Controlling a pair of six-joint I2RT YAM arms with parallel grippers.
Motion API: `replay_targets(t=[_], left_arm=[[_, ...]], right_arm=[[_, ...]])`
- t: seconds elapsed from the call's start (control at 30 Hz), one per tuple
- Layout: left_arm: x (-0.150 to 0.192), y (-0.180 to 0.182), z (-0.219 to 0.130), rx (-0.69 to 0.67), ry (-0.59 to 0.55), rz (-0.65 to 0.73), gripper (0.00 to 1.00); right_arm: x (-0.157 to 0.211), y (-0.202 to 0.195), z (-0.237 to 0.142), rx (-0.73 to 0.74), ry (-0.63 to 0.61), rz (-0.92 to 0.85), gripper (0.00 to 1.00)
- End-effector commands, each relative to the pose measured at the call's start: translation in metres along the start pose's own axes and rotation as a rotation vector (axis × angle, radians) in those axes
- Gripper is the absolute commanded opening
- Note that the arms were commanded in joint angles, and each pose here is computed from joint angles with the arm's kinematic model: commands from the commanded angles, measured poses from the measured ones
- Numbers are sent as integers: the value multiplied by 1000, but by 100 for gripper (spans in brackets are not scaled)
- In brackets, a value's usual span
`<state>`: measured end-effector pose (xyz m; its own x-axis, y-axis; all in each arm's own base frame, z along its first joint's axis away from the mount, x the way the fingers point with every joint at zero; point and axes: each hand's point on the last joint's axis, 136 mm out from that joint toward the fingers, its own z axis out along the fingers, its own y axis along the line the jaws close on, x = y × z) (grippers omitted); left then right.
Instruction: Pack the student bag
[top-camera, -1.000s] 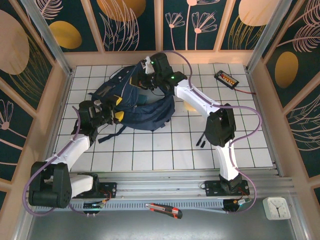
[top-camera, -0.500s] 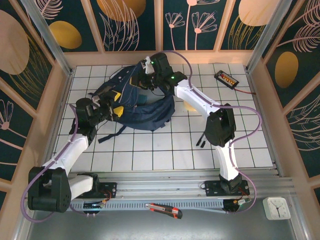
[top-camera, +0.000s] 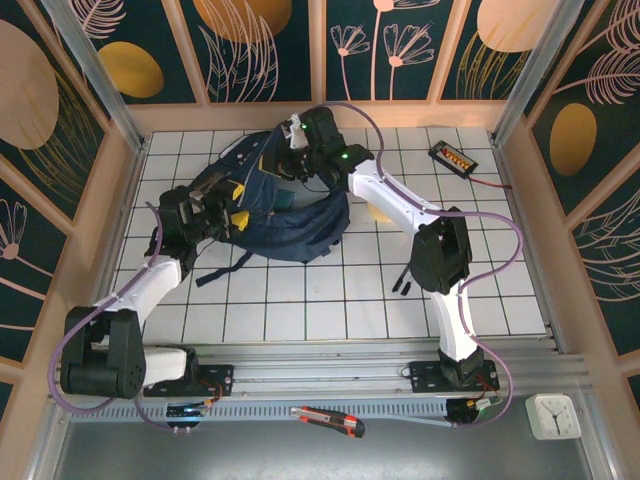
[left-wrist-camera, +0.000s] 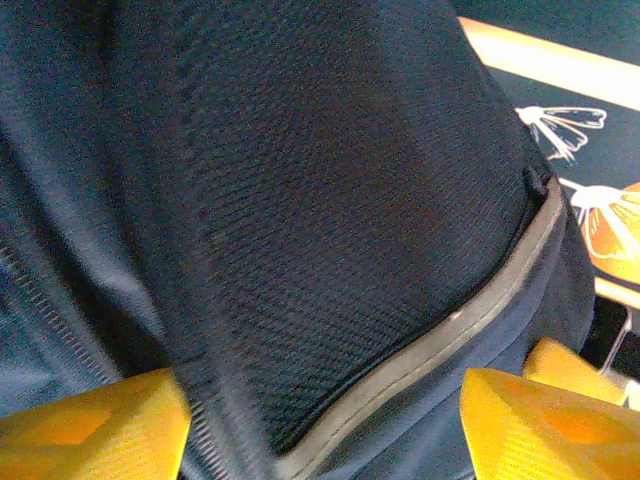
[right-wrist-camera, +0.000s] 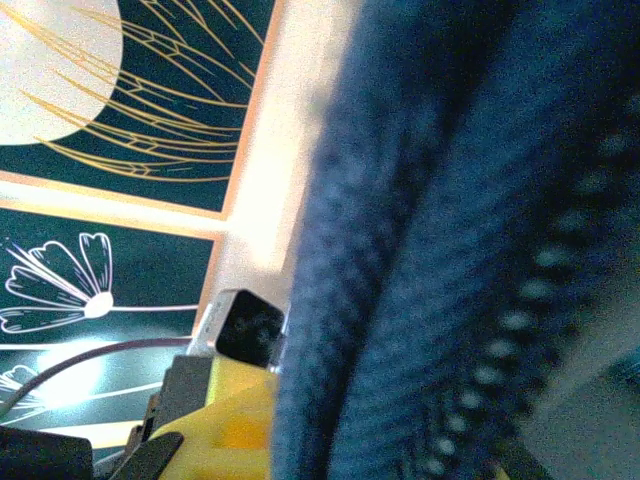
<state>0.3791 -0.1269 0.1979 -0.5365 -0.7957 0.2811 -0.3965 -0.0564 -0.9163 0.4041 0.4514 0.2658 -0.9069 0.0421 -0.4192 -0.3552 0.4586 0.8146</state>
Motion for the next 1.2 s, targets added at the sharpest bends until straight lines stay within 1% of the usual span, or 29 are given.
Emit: replay_targets(t=[0.0, 0.1, 0.2, 0.3, 0.4, 0.43, 0.47, 0.5, 0.57, 0.6, 0.63, 0.67, 0.7, 0.73, 0.77, 0.8, 0.87, 0.93, 1.07, 1.1, 1.17], left_arm=[[-3, -35, 6, 84, -9, 61, 70], [-7, -37, 11, 84, -12, 64, 67], [-11, -34, 15, 78, -16, 58, 60], [-12, -34, 17, 86, -20, 53, 45], [-13, -36, 17, 99, -23, 51, 22], [-13, -36, 17, 101, -24, 50, 10], [-13, -38, 16, 105, -24, 52, 4], [-13, -40, 16, 110, -25, 57, 0], [-13, -43, 15, 116, -29, 60, 0], [-13, -45, 14, 120, -33, 59, 0], [-13, -48, 14, 126, -35, 61, 0], [-12, -51, 13, 130, -38, 63, 0], [-12, -54, 12, 134, -38, 70, 0], [-11, -57, 12, 136, -37, 73, 0], [-11, -59, 12, 138, -39, 77, 0], [-12, -62, 12, 140, -44, 79, 0], [-12, -68, 11, 150, -53, 83, 0], [-10, -73, 13, 154, -61, 82, 0], [-3, -80, 24, 165, -69, 65, 0], [-2, -81, 26, 166, -70, 59, 0], [2, -80, 32, 165, -70, 47, 0]], right_arm=[[4, 67, -20, -165, -11, -107, 13], [7, 66, -21, -167, -1, -105, 13], [7, 67, -21, -169, 0, -116, 13], [6, 66, -22, -170, 3, -117, 13], [7, 63, -21, -172, 11, -112, 13], [7, 63, -22, -173, 10, -111, 13], [7, 61, -22, -169, 9, -111, 13], [7, 58, -23, -166, 10, -109, 13], [4, 49, -27, -148, 1, -104, 14], [2, 43, -30, -134, -5, -103, 18], [0, 35, -32, -114, -9, -99, 29], [-3, 25, -37, -79, -17, -95, 47], [-6, 16, -43, -37, -30, -97, 62], [-6, 10, -49, -2, -41, -105, 72], [-7, 5, -58, 52, -61, -128, 89], [-6, -1, -66, 121, -76, -154, 99], [0, -13, -81, 253, -100, -196, 99], [17, -23, -90, 359, -93, -222, 99], [60, -40, -91, 560, -72, -264, 99], [68, -42, -89, 598, -82, -273, 97], [81, -37, -79, 623, -98, -293, 92]])
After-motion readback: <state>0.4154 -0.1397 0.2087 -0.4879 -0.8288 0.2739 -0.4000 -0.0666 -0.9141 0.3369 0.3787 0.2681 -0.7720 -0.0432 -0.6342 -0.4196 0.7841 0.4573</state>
